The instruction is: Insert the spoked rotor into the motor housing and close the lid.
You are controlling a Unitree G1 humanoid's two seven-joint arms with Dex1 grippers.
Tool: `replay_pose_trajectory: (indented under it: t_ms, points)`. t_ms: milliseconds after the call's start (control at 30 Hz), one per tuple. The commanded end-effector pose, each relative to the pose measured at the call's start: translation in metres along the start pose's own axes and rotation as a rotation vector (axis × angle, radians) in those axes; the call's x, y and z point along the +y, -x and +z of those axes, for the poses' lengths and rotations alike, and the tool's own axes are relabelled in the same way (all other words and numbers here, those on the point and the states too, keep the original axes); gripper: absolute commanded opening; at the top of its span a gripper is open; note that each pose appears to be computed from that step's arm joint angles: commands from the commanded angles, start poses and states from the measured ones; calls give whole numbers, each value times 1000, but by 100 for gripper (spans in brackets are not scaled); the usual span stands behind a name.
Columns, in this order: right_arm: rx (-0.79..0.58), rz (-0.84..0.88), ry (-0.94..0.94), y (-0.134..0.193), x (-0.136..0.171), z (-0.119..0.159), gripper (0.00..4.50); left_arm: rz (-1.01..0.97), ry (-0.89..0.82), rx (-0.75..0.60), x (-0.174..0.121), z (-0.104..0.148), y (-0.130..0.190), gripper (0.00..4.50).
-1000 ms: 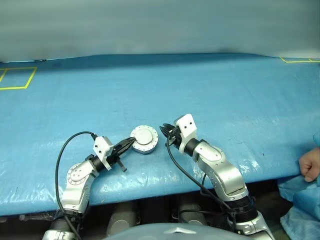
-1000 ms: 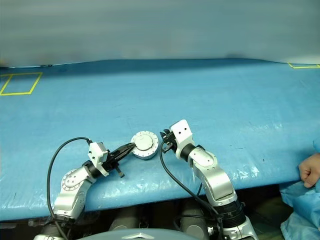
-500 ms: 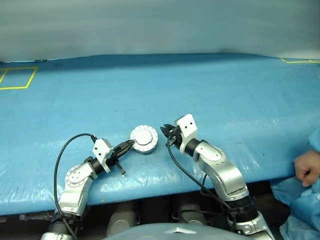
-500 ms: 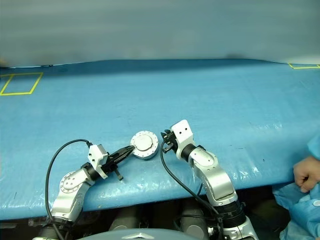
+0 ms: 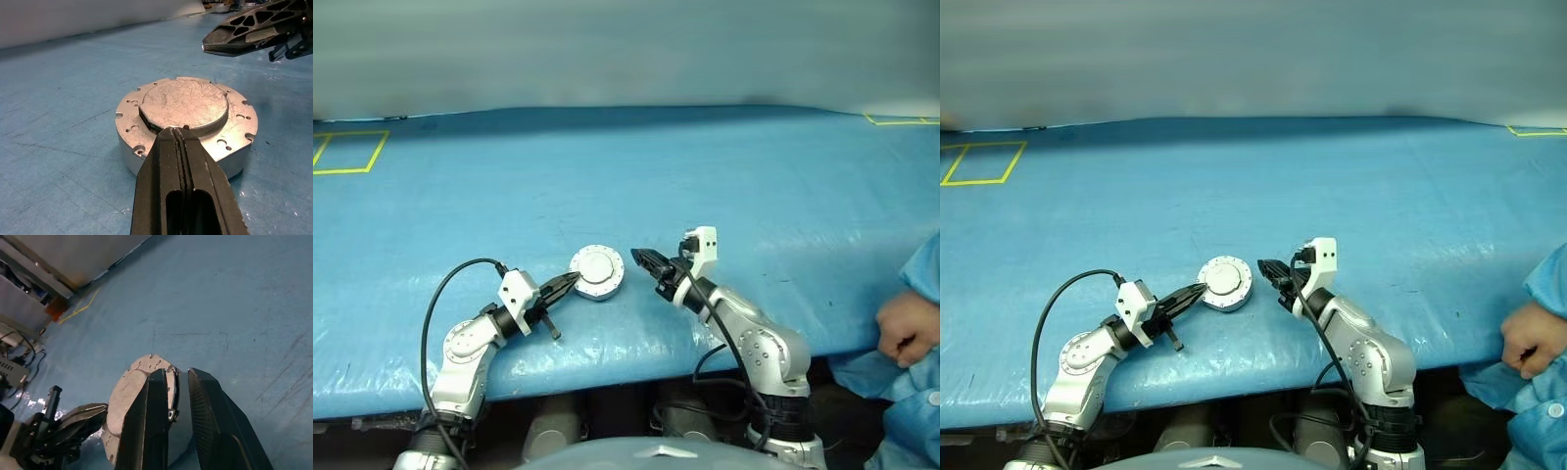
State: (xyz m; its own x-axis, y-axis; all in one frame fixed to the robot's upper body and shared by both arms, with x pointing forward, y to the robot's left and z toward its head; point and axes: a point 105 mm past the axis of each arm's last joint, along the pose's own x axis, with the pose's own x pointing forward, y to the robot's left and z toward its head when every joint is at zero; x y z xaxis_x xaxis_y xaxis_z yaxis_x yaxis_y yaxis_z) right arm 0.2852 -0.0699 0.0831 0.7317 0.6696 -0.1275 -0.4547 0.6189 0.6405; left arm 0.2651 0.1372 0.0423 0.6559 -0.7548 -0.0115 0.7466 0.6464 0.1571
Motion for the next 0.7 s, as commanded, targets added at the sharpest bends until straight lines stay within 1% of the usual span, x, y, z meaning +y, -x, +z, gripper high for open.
replay_pose_trajectory:
  t_ms: [33, 133, 233, 333, 533, 700]
  points:
    - [-9, 45, -145, 7, -2, -1, 131, -11, 6, 23, -5, -6, 0, 0]
    - [-14, 72, -261, 5, -4, -5, 223, -10, 3, 25, -5, -6, 0, 0]
    - [-11, 87, -354, 0, -9, -10, 223, -8, -2, 26, -5, -6, 0, 0]
    - [14, 82, -404, -6, -13, -19, 223, -7, -5, 26, -5, -6, 0, 0]
    - [52, 110, -449, -14, -10, -32, 223, -1, -9, 27, -4, -6, 1, 0]
    - [49, 153, -471, -17, -4, -33, 223, 5, -12, 30, -4, -6, 3, 0]
